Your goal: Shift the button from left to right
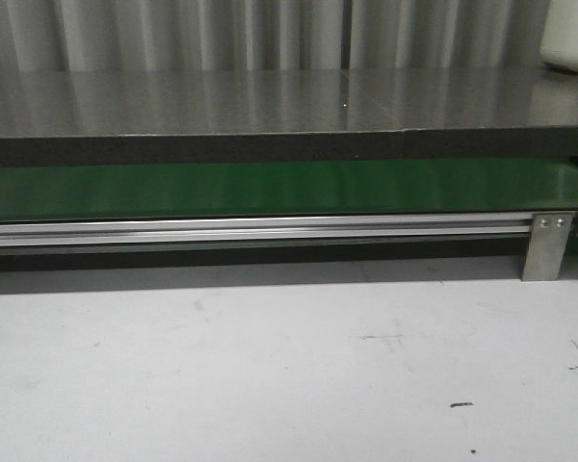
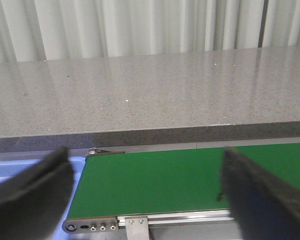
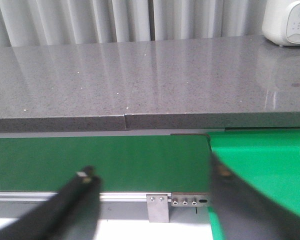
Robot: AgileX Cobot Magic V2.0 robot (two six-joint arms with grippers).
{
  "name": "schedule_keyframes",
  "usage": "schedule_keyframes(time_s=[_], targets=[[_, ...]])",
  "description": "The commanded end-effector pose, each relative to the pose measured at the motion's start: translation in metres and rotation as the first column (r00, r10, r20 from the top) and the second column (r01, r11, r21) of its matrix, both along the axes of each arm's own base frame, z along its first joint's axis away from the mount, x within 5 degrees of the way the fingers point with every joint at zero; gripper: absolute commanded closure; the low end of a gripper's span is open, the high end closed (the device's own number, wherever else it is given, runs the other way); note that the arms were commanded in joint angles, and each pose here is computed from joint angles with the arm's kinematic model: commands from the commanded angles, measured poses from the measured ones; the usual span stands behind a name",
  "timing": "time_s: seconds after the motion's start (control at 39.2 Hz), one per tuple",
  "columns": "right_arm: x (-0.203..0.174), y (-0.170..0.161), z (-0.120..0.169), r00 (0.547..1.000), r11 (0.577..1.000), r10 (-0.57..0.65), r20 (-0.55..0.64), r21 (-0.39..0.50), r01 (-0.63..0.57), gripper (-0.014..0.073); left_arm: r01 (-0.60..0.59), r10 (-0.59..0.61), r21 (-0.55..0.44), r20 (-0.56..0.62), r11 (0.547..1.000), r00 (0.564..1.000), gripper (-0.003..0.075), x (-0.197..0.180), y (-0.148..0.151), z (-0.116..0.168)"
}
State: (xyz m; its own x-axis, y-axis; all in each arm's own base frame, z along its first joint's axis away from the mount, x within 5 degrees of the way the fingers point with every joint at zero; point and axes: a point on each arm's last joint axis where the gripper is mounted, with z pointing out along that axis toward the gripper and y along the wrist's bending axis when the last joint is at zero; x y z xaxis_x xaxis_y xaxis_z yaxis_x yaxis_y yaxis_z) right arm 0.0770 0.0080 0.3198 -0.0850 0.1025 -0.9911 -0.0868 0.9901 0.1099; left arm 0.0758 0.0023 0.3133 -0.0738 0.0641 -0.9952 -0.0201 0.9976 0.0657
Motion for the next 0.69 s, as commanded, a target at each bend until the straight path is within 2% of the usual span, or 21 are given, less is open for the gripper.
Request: schedule_keyframes(time_s=[0.0,0.28,0.36,0.54,0.66], targets=[[0.000,-0.001,0.018,0.995,1.000,-0.015,0.098,0.006,0.015,-0.0061,0.012,-0.012,0.004,0.092,1.000,0.996,0.0041,0.001,-0.001,0.017],[0.000,-0.001,0.018,0.995,1.000,-0.015,0.098,0.006,0.015,-0.0050,0.013,-0.013,0.004,0.099,1.000,0.995,0.0112,0.001,-0.001,0.018],[0.000,-0.001,0.018,0.995,1.000,-0.015,0.097,0.006,0.014,-0.0050,0.021,-0.017,-0.044,0.089,0.999,0.996,0.0127,0.002,-0.002,0.017],[0.000,-0.001,0.018,0.995,1.000,-0.015,0.097,0.006,0.014,-0.0050,0.016,-0.018,-0.062,-0.036,0.998,0.999,0.0139,0.026,-0.002,0.010],[0.000,-0.001,0.018,0.995,1.000,-0.015,0.097,0.006,0.014,-0.0050,0.006,-0.027,-0.138,-0.147,0.990,0.989,0.0139,0.062,-0.004,0.015]])
